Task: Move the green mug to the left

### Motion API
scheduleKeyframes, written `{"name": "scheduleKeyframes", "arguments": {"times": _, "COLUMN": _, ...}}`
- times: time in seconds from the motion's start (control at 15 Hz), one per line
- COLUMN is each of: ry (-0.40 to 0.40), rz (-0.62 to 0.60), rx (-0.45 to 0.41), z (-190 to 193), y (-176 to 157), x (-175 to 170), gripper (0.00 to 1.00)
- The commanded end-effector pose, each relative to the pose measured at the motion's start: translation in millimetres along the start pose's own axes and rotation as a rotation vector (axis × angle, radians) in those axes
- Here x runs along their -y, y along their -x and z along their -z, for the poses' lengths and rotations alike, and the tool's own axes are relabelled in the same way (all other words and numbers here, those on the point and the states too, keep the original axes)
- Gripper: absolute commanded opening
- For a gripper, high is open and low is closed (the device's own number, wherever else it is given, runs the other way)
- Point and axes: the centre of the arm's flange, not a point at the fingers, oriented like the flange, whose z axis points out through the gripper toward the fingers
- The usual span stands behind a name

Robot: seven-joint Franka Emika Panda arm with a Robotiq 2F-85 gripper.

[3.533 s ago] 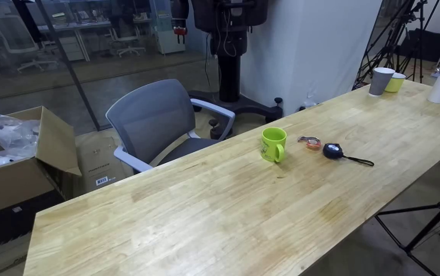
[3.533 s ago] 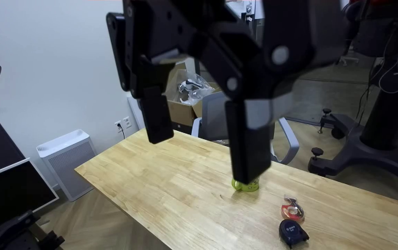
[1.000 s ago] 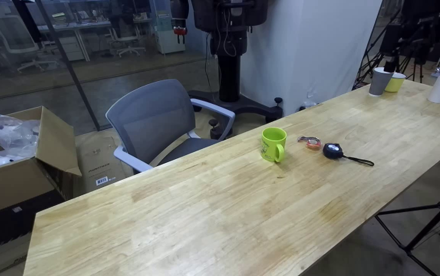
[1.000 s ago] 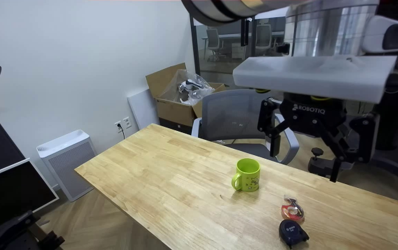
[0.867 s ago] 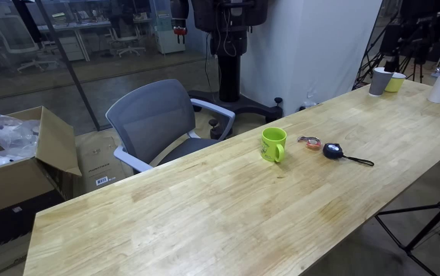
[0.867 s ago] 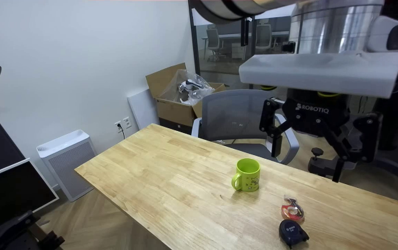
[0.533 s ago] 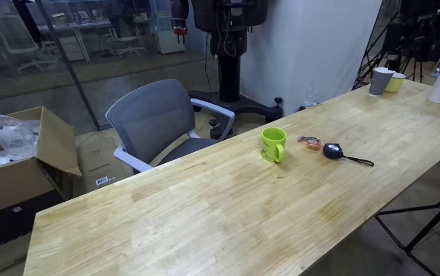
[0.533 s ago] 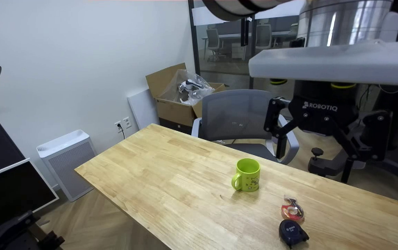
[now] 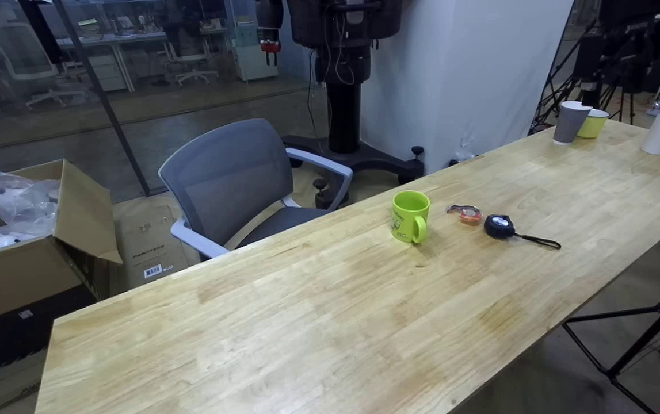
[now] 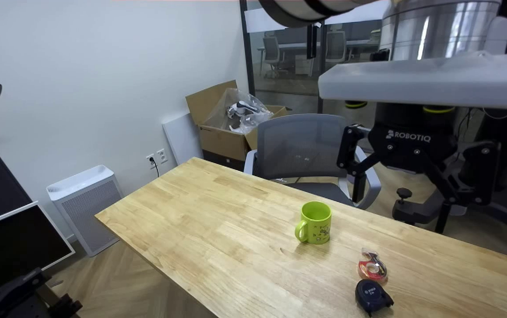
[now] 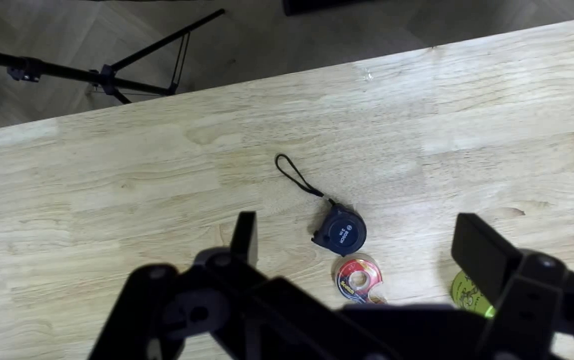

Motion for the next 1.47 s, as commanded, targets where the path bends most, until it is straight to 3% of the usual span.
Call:
{"name": "scheduleKeyframes", "arguments": {"times": 0.0, "ry": 0.0, "rz": 0.0, "rx": 0.0, "z": 0, "y": 0, "x": 0, "gripper": 1.0}}
{"name": "scheduleKeyframes", "arguments": {"times": 0.27, "ry": -0.004, "rz": 0.002, "rx": -0.002, "z": -4, "y": -4, "x": 12, "gripper": 1.0}}
{"name": "scheduleKeyframes", "arguments": {"times": 0.6, "ry": -0.009, "rz": 0.095, "rx": 0.002, "z": -15, "y": -14, "x": 62, "gripper": 1.0}}
{"name": "scheduleKeyframes", "arguments": {"times": 1.07, "ry": -0.022, "rz": 0.211, "rx": -0.142, "z": -37, "y": -43, "x": 135, "gripper": 1.0}}
{"name": "scheduleKeyframes", "arguments": {"times": 1.4, "ry": -0.037, "rz": 0.269, "rx": -0.18, "z": -58, "y": -61, "x": 156, "gripper": 1.0}}
